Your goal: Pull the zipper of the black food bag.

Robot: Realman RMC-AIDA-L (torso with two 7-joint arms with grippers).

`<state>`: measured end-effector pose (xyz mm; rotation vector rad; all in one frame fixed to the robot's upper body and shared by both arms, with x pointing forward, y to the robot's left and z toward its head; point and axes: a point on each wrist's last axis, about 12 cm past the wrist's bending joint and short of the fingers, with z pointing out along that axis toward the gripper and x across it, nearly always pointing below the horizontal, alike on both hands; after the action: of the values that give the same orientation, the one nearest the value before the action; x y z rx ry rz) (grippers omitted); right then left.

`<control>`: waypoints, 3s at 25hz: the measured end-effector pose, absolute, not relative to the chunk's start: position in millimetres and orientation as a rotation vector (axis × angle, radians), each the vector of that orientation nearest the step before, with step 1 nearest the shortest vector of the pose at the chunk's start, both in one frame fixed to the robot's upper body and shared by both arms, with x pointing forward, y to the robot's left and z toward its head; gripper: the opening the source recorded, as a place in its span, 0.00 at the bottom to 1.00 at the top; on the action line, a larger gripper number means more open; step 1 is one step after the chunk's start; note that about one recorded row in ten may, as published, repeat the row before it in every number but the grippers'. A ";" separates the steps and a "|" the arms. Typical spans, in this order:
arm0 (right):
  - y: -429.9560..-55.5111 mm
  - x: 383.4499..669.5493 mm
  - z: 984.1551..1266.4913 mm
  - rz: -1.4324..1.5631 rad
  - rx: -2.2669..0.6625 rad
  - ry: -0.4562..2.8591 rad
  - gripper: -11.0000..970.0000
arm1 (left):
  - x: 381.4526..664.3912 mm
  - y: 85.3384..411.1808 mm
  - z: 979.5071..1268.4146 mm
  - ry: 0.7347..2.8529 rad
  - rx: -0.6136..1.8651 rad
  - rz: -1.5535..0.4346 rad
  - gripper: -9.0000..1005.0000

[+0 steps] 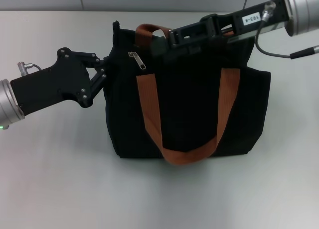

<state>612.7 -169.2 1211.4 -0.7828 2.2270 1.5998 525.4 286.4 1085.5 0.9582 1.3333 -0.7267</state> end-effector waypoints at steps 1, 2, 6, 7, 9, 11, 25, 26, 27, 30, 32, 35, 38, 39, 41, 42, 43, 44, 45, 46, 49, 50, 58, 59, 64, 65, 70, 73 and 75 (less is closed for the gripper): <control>-164.9 614.7 1212.8 1.580 -0.794 2.243 0.80 | 525.3 286.3 1085.5 1.333 0.958 -0.727 0.04; -164.9 614.7 1212.8 1.580 -0.794 2.243 0.79 | 525.3 286.3 1085.5 1.333 0.958 -0.727 0.04; -157.7 617.4 1212.8 1.541 -0.811 2.266 0.77 | 525.6 286.2 1085.8 1.331 0.957 -0.727 0.04; -155.6 617.8 1212.7 1.533 -0.816 2.270 0.76 | 525.6 286.2 1085.9 1.331 0.957 -0.728 0.04; -150.9 618.4 1212.3 1.520 -0.826 2.279 0.75 | 525.7 286.2 1086.0 1.331 0.956 -0.729 0.04; -149.2 618.5 1212.6 1.517 -0.832 2.282 0.74 | 525.6 286.1 1086.0 1.330 0.956 -0.729 0.04; -138.3 621.6 1210.3 1.435 -0.863 2.306 0.50 | 524.4 285.3 1087.3 1.318 0.959 -0.744 0.05; -137.9 621.8 1210.4 1.426 -0.867 2.307 0.50 | 524.4 285.2 1087.5 1.317 0.960 -0.746 0.05; -136.8 621.8 1210.3 1.419 -0.873 2.310 0.50 | 524.5 285.2 1087.8 1.315 0.961 -0.747 0.05; -133.0 622.2 1210.4 1.392 -0.894 2.315 0.50 | 524.3 285.3 1089.1 1.307 0.963 -0.754 0.05; -130.5 622.6 1211.4 1.367 -0.910 2.313 0.50 | 524.0 285.7 1090.4 1.300 0.963 -0.761 0.05; -127.5 622.9 1212.6 1.344 -0.928 2.309 0.50 | 524.7 286.2 1092.1 1.296 0.964 -0.768 0.05; -123.8 623.3 1213.7 1.333 -0.944 2.303 0.50 | 525.9 285.8 1093.4 1.293 0.965 -0.770 0.05; -121.3 623.6 1213.2 1.322 -0.952 2.303 0.50 | 526.5 285.3 1093.9 1.292 0.965 -0.773 0.05; -120.6 623.5 1213.0 1.318 -0.955 2.304 0.49 | 527.7 284.6 1094.8 1.293 0.964 -0.779 0.05; -119.9 623.3 1212.8 1.315 -0.958 2.304 0.49 | 527.7 284.6 1094.8 1.293 0.964 -0.779 0.05; -119.3 623.1 1212.8 1.313 -0.962 2.304 0.48 | 529.9 283.5 1096.8 1.293 0.959 -0.788 0.05; -118.8 623.0 1213.1 1.310 -0.966 2.303 0.47 | 530.6 283.5 1097.6 1.292 0.958 -0.789 0.05; -118.8 623.0 1213.1 1.310 -0.966 2.303 0.46 | 531.3 283.4 1098.4 1.292 0.956 -0.789 0.05; -118.8 623.1 1213.5 1.308 -0.968 2.301 0.45 | 532.0 283.4 1099.3 1.291 0.954 -0.790 0.05; -120.5 623.5 1214.4 1.290 -0.970 2.298 0.42 | 533.2 283.3 1100.8 1.291 0.949 -0.794 0.05; -121.0 623.5 1214.5 1.284 -0.971 2.297 0.42 | 533.3 283.2 1101.0 1.292 0.946 -0.798 0.05; -120.9 623.1 1214.3 1.281 -0.971 2.294 0.38 | 534.6 282.0 1102.7 1.290 0.944 -0.809 0.05; -120.9 623.3 1214.8 1.277 -0.972 2.291 0.37 | 535.2 281.4 1103.2 1.292 0.941 -0.815 0.05; -121.5 623.4 1214.7 1.272 -0.976 2.286 0.34 | 537.6 279.8 1105.7 1.292 0.941 -0.828 0.06; -121.6 623.2 1214.4 1.272 -0.977 2.285 0.33 | 537.6 279.8 1105.7 1.292 0.941 -0.828 0.06; -121.0 621.8 1213.1 1.274 -0.982 2.275 0.32 | 540.6 275.7 1107.9 1.286 0.948 -0.836 0.06; -121.9 621.6 1212.8 1.276 -0.981 2.266 0.32 | 541.5 275.4 1108.1 1.289 0.945 -0.837 0.06; -122.2 621.9 1212.6 1.275 -0.977 2.264 0.32 | 541.4 276.1 1108.1 1.290 0.943 -0.835 0.06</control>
<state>621.9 -122.2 1212.6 -0.9773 2.2641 1.2747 541.4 276.1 1108.1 0.9432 1.2904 -0.8352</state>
